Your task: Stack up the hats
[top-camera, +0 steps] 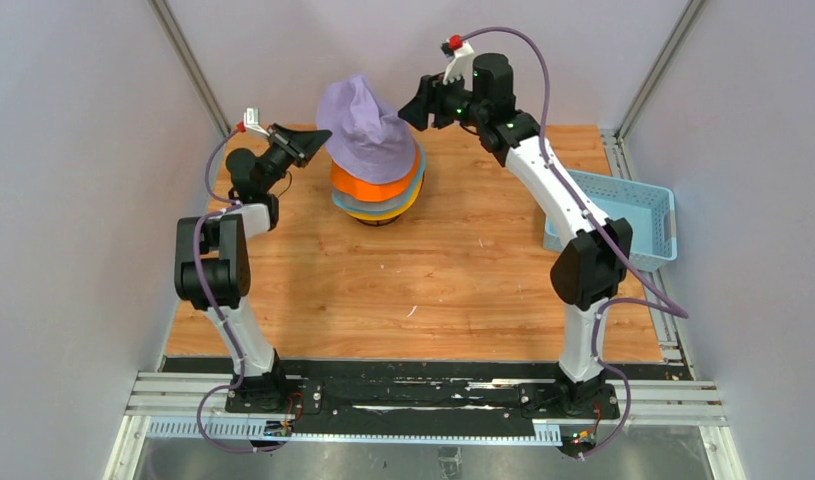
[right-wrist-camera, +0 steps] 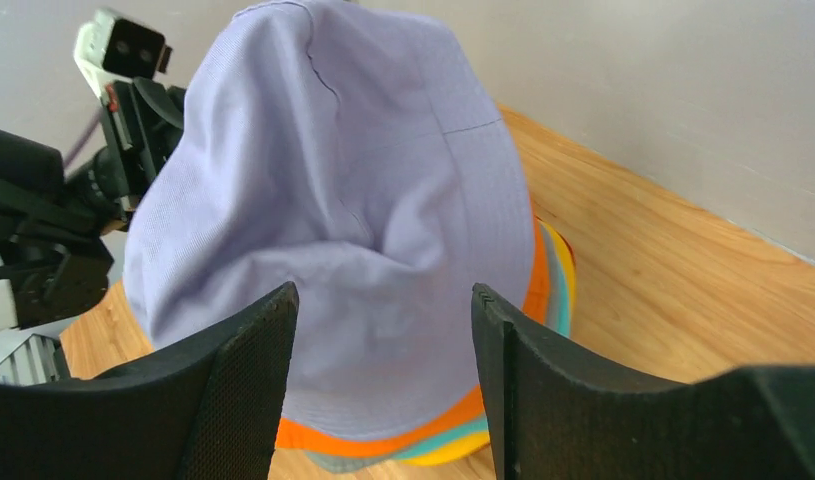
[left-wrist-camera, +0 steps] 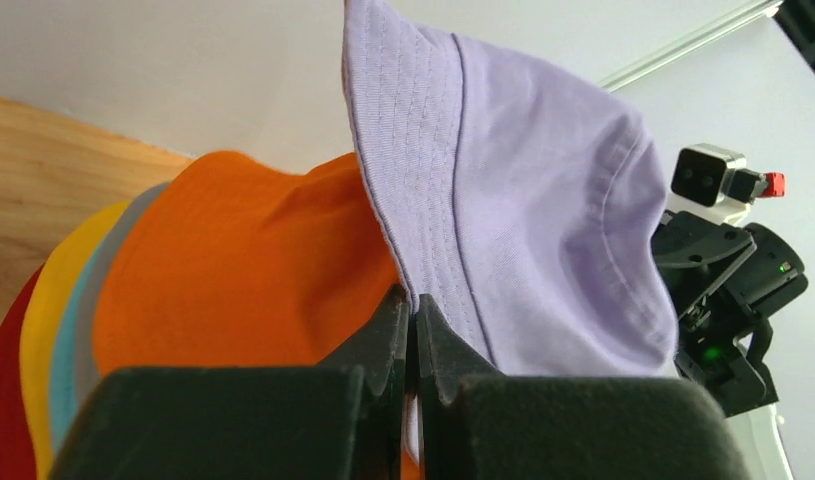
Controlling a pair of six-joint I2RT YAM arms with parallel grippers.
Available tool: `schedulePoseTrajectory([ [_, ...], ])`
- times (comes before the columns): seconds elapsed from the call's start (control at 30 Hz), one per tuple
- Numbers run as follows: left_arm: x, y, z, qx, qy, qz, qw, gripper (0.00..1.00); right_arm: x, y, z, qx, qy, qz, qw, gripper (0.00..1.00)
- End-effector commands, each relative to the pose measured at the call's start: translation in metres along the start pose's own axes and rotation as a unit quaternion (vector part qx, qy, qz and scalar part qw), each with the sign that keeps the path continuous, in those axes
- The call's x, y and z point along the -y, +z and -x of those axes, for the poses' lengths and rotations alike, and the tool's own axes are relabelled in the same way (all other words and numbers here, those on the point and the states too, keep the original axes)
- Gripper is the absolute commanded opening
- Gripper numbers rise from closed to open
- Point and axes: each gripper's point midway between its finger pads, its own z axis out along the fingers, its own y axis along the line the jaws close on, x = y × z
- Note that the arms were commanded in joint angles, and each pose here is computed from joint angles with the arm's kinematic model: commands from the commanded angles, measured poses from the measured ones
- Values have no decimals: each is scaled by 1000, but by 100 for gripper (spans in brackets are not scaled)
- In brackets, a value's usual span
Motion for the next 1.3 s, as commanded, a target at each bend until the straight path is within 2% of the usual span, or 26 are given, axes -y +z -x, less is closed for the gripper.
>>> schedulePoseTrajectory([
  [0.0,8,-12,0,14,-30,-78,996,0,8,-34,41,64,-18,-12,998,64],
  [0.43,-29,-31,-27,16,-38,-56,998,0,50,-40,-15,42,45,-11,998,63],
  [0.9,-81,-43,-56,-3,-54,-5,999,0,39,-38,-49,55,160,134,976,57],
  [1.27,-69,-31,-42,-2,-45,-29,999,0,40,-24,-75,52,226,182,956,57],
])
